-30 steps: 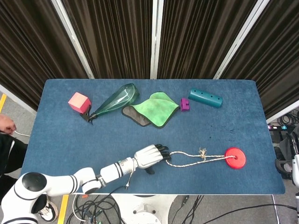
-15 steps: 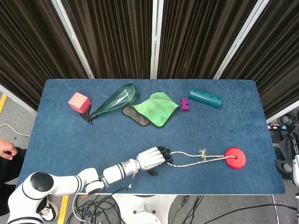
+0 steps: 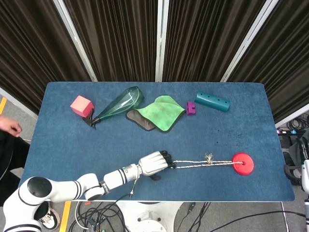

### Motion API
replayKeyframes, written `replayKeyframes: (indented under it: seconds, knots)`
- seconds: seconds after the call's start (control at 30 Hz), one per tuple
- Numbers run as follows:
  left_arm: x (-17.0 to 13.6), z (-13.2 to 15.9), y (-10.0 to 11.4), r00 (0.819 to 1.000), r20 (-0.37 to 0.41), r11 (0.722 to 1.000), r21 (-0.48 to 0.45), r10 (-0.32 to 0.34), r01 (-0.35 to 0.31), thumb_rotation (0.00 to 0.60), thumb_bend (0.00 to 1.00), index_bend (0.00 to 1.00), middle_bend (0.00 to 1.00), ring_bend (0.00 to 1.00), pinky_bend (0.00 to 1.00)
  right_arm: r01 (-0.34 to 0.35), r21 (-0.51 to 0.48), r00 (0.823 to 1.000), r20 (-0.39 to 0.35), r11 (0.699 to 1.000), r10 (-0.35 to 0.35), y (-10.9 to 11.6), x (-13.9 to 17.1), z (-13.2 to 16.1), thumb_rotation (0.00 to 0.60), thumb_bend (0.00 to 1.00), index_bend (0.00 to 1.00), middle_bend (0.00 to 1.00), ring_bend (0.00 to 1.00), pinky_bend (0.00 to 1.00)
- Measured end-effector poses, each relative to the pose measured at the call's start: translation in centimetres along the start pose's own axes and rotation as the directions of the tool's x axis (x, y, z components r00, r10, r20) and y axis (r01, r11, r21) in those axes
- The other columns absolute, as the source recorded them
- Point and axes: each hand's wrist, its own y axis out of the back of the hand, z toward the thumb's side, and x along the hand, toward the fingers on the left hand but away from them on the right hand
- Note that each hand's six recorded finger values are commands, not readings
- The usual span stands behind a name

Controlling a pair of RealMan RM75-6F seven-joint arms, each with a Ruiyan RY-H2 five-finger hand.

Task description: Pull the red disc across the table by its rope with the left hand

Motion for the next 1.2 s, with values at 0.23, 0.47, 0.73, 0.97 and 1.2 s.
replayKeyframes:
  seconds: [0.23, 0.47, 0.73, 0.97, 1.2]
  knots:
    - [-0.5, -0.5, 0.2, 1.0, -0.017, 1.0, 0.011, -0.002, 0.002, 0.6, 0.13, 0.25, 0.86, 0.46, 0.24, -0.005, 0.001, 1.0, -0.001, 1.0, 0.005, -0.2, -0.1, 0.3, 0.6, 0.27, 0.0, 0.0, 0.0, 0.0]
    - [-1.4, -1.1, 1.0, 0.999, -0.038, 0.999, 0.048, 0.011, -0.01, 0.6, 0.15, 0.27, 0.95, 0.63, 0.3, -0.005, 0.004, 1.0, 0.003, 1.0, 0.005, -0.2, -0.2, 0.3, 0.6, 0.27, 0.0, 0.0, 0.0, 0.0]
    - [-2.8, -2.1, 1.9, 0.995, -0.08, 0.996, 0.073, 0.056, -0.05, 0.6, 0.31, 0.49, 0.99, 0.7, 0.39, -0.01, 0.008, 1.0, -0.007, 1.0, 0.01, -0.3, -0.2, 0.8, 0.6, 0.28, 0.0, 0.0, 0.0, 0.0]
    - [-6.7, -5.4, 4.0, 0.971, -0.193, 0.985, 0.124, 0.144, -0.122, 0.6, 0.32, 0.72, 1.0, 0.76, 0.55, -0.016, 0.014, 1.0, -0.022, 1.0, 0.017, -0.4, -0.5, 1.5, 0.6, 0.28, 0.0, 0.0, 0.0, 0.0]
    - [-13.8, -11.4, 6.1, 0.897, -0.389, 0.969, 0.206, 0.209, -0.136, 0.6, 0.32, 0.73, 1.0, 0.77, 0.64, -0.022, 0.015, 0.999, -0.044, 1.0, 0.022, -0.8, -0.7, 2.5, 0.6, 0.28, 0.0, 0.0, 0.0, 0.0]
